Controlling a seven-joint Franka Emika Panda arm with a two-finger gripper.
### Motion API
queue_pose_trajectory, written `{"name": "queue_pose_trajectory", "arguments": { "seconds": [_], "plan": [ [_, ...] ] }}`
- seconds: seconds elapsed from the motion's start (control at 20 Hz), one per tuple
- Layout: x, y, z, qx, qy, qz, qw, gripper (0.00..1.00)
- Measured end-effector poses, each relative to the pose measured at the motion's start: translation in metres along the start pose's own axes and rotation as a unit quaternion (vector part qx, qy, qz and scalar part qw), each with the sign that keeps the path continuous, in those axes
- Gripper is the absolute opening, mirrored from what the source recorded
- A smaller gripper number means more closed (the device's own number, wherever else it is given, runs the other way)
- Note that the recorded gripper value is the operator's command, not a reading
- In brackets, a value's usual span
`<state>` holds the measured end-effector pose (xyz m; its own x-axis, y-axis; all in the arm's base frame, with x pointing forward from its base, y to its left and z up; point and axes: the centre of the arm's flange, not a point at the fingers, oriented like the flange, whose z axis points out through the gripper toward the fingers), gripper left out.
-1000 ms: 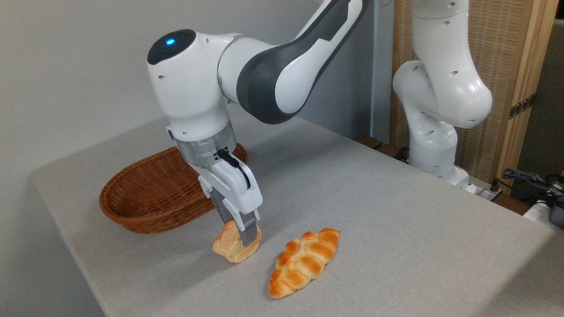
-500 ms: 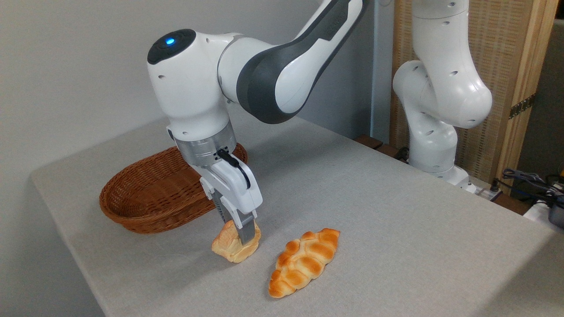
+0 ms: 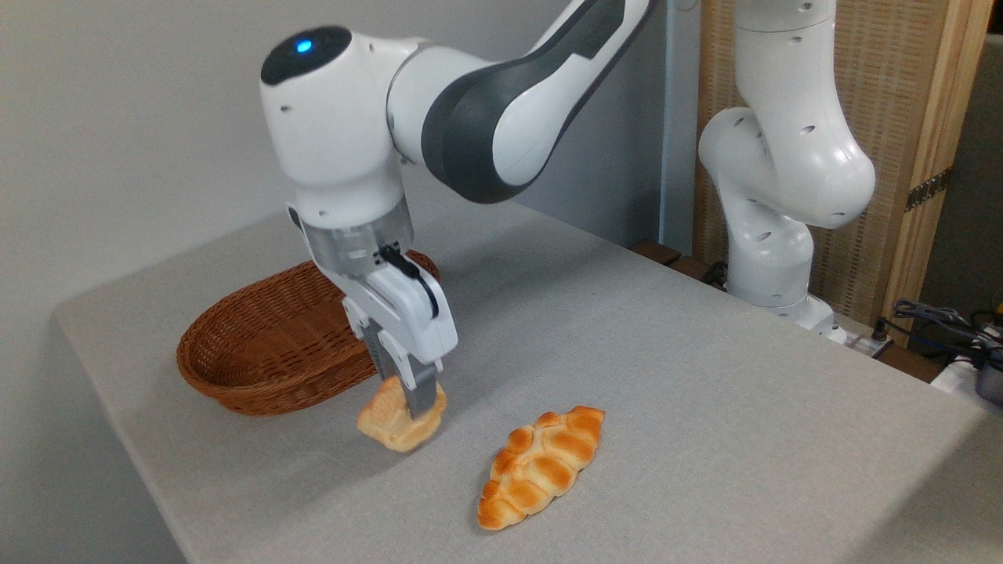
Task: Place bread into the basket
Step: 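Carry the held roll over the wicker basket and lower it inside, then open the gripper to release the roll and raise it away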
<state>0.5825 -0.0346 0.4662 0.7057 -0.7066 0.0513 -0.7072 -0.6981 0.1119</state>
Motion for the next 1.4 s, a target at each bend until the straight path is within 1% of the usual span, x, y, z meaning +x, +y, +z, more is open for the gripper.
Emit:
{"name": "queue_pose_trajectory", "arguments": {
  "seconds": [0.15, 0.25, 0.35, 0.4, 0.45, 0.5, 0.6, 0.65, 0.7, 0.75, 0.95, 1.4],
  "plan": [
    [0.012, 0.012, -0.029, -0.006, 0.044, 0.001, 0.999, 0.3],
    [0.028, 0.029, -0.04, -0.011, 0.063, 0.016, 0.9978, 0.33],
    [0.044, 0.047, -0.041, -0.016, 0.077, 0.032, 0.9964, 0.34],
    [0.052, 0.056, -0.041, -0.02, 0.086, 0.037, 0.9954, 0.4],
    [0.059, 0.063, -0.041, -0.024, 0.092, 0.04, 0.9947, 0.5],
    [0.065, 0.07, -0.04, -0.026, 0.097, 0.039, 0.9942, 0.56],
    [0.077, 0.081, -0.039, -0.029, 0.1, 0.032, 0.994, 0.86],
    [0.083, 0.086, -0.036, -0.031, 0.099, 0.031, 0.9941, 0.94],
    [0.09, 0.091, -0.031, -0.034, 0.097, 0.034, 0.9941, 0.98],
    [0.094, 0.094, -0.025, -0.036, 0.095, 0.037, 0.9942, 1.0],
    [0.108, 0.097, -0.005, -0.039, 0.091, 0.042, 0.9942, 1.0],
    [0.11, 0.096, -0.008, -0.037, 0.095, 0.043, 0.9939, 1.0]
  ]
}}
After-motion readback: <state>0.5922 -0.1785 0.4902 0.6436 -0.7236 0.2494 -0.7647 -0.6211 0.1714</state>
